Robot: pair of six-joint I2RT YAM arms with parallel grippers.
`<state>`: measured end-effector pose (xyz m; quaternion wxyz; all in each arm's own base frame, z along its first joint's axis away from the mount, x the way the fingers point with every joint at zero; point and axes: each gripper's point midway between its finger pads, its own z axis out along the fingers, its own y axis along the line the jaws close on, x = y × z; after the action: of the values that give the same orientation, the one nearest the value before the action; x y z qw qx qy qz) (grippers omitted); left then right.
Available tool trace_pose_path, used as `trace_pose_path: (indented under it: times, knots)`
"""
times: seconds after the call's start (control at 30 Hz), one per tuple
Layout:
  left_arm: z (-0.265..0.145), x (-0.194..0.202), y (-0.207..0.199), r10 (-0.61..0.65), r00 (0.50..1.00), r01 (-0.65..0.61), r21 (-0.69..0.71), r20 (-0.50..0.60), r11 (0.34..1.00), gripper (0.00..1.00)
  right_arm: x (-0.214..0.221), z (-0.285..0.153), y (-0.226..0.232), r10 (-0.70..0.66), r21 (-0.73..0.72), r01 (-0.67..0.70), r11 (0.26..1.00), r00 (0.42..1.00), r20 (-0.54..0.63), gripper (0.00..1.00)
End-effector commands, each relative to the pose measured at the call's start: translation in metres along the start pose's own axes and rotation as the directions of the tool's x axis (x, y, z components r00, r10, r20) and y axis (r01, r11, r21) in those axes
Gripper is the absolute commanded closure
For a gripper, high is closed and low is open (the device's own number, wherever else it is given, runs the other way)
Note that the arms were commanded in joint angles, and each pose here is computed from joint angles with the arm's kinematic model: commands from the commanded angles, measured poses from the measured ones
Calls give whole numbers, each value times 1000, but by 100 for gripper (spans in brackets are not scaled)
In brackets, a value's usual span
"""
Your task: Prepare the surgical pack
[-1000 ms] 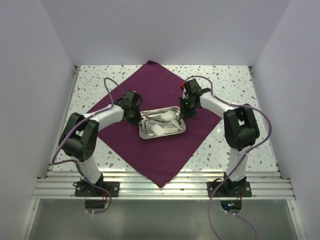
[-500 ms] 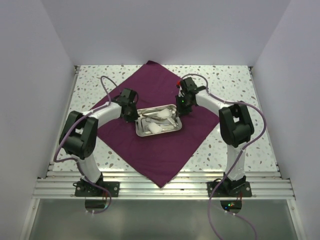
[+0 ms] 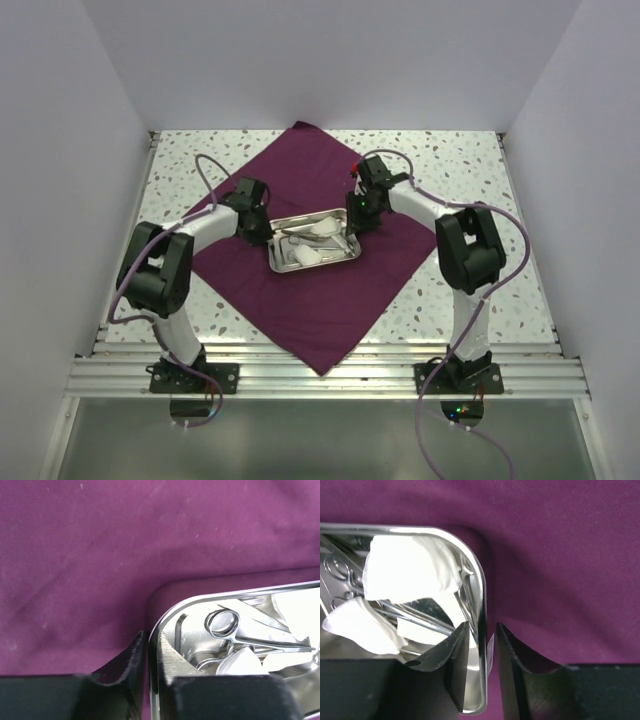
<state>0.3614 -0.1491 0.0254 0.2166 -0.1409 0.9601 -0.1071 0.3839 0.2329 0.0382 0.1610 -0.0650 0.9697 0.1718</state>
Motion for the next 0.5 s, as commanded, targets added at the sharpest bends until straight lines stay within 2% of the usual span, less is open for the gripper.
trace_pose_path:
  times: [0.0, 0.03, 0.07, 0.1, 0.13, 0.17, 0.27, 0.33, 0.37, 0.43, 0.47]
  knots:
    - [-7, -24, -12, -24, 997, 18, 77, 76, 997, 79, -11, -10, 4, -19, 18, 18, 1000, 999, 32, 63]
    - [-8, -25, -12, -22, 996, 16, 80, 82, 997, 69, -16, -18, 4, -32, 30, 30, 999, 998, 50, 60]
    - [-11, -28, -12, -21, 996, 13, 84, 92, 996, 66, -17, -23, -1, -35, 61, 32, 998, 998, 55, 56]
    - [-13, -29, -12, -20, 995, 11, 86, 96, 996, 62, -24, -32, 0, -44, 75, 38, 996, 996, 78, 43]
    - [-15, -30, -12, -23, 994, 14, 90, 103, 996, 56, -27, -38, -3, -53, 92, 44, 995, 994, 91, 36]
    - [-19, -32, -11, -27, 993, 16, 96, 112, 995, 53, -34, -53, -6, -61, 131, 44, 990, 990, 125, 25]
    - [-30, -35, -10, -29, 992, 14, 112, 127, 994, 46, -37, -89, -8, -83, 177, 54, 983, 983, 161, 1]
    - [-47, -37, -6, -16, 989, 1, 103, 149, 995, 45, -30, -112, -16, -95, 224, 54, 973, 979, 178, 1]
    - [-54, -38, -3, -11, 986, -5, 97, 166, 995, 45, -12, -129, -20, -99, 225, 57, 973, 978, 183, 1]
    - [-68, -30, 3, 12, 984, -30, 96, 175, 995, 45, 14, -143, -12, -71, 150, 42, 988, 979, 189, 1]
    - [-86, -33, -2, 14, 978, -41, 130, 208, 991, 46, 41, -135, -15, -59, 109, 43, 993, 988, 145, 1]
